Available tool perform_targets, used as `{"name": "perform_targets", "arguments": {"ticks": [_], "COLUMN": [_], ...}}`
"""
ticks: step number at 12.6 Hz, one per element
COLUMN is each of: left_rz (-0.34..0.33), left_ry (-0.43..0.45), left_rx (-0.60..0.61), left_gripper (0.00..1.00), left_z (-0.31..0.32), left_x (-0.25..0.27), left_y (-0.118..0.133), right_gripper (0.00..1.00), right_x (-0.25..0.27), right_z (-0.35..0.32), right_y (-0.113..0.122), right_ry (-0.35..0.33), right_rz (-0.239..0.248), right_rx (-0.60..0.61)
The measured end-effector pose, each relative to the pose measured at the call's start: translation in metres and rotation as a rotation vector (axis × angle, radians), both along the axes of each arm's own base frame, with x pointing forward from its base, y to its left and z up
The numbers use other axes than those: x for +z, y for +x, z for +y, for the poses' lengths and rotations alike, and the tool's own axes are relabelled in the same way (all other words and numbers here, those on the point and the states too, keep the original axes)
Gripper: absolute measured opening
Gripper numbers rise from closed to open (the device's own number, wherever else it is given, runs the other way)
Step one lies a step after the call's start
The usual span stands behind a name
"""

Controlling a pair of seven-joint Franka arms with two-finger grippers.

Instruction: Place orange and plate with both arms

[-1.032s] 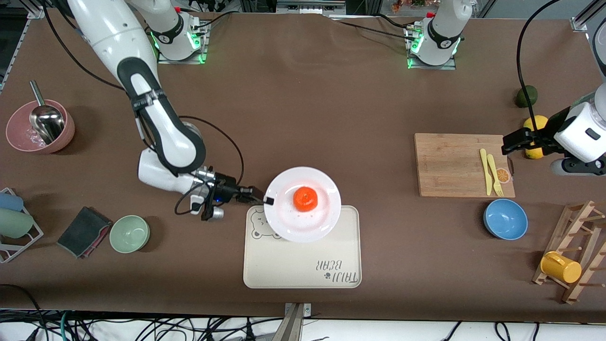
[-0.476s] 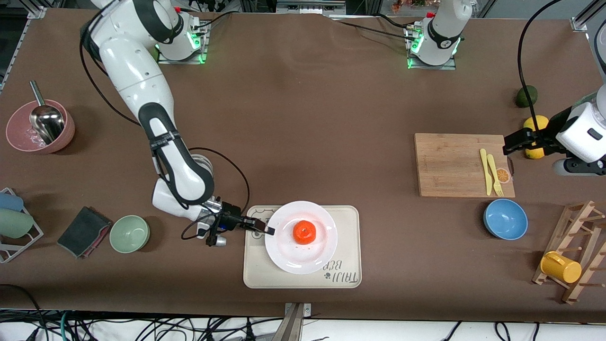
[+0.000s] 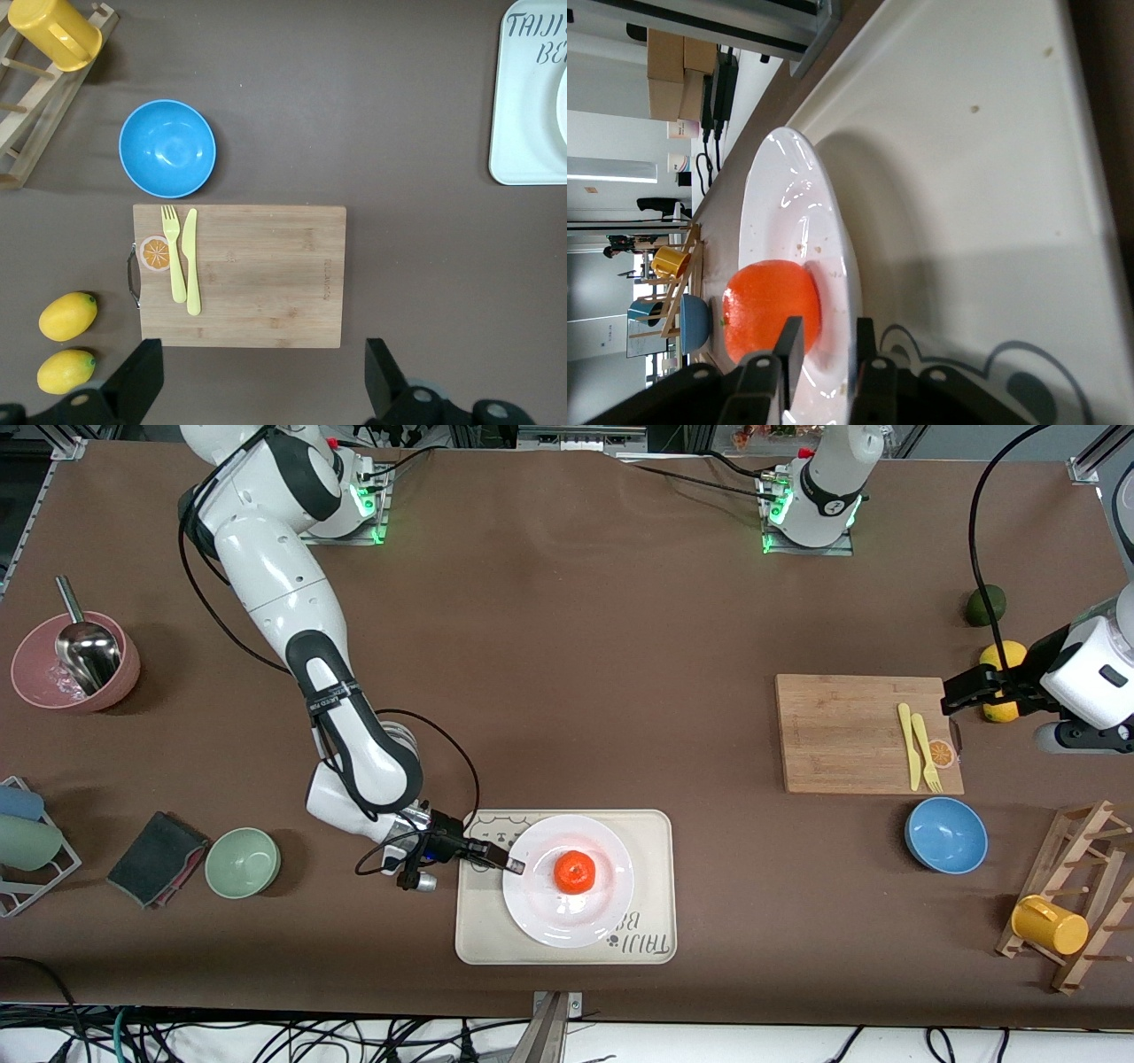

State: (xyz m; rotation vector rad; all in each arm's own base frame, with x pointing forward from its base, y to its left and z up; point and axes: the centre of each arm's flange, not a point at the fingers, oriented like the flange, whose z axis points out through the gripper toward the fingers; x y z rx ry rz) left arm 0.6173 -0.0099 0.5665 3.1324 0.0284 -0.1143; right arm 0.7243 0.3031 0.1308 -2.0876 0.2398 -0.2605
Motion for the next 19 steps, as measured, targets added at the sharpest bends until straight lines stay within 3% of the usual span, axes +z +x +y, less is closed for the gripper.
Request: {"name": "perform_targets", "arguments": {"ticks": [2,5,8,10,13,16,18,19], "left_rz": [0.0,0.0,0.0,0.0,0.0,0.0,-0.001,0.0], "left_ry": [0.0,0.0,0.0,0.0,0.0,0.0,0.0,0.0], "left_rx": [0.0,0.0,0.003,0.003,0.004,0.004,0.005,0.005], "left_gripper": [1.0,1.0,1.0,1.0,1.0,1.0,1.0,1.0], "left_z": [0.0,0.0,0.002,0.002,0.002,0.003,0.003,0.004], "left_x": [0.0,0.0,0.0,0.0,0.0,0.0,0.0,0.0], "left_y": [0.0,0.0,0.0,0.0,0.0,0.0,0.0,0.0], "right_gripper": [0.61,0.96,1.0,1.0,1.0,1.0,1.0,1.0], "right_x": [0.022,0.066,0.09,0.108,0.168,0.245,0.293,0.32], "right_z": [0.004,0.007,-0.005,-0.035,-0.091,-0.154,-0.189,-0.209], "right_y": [0.007,0.013,0.007,0.007,0.003,-0.022,-0.042,-0.056], "right_ry": [-0.05,-0.245,-0.446,-0.598,-0.81,-0.991,-1.034,-1.033], "right_rz": [-0.064,-0.202,-0.276,-0.267,-0.172,0.015,0.125,0.204], "right_rx": [0.051,0.206,0.364,0.515,0.731,0.875,0.88,0.851]}}
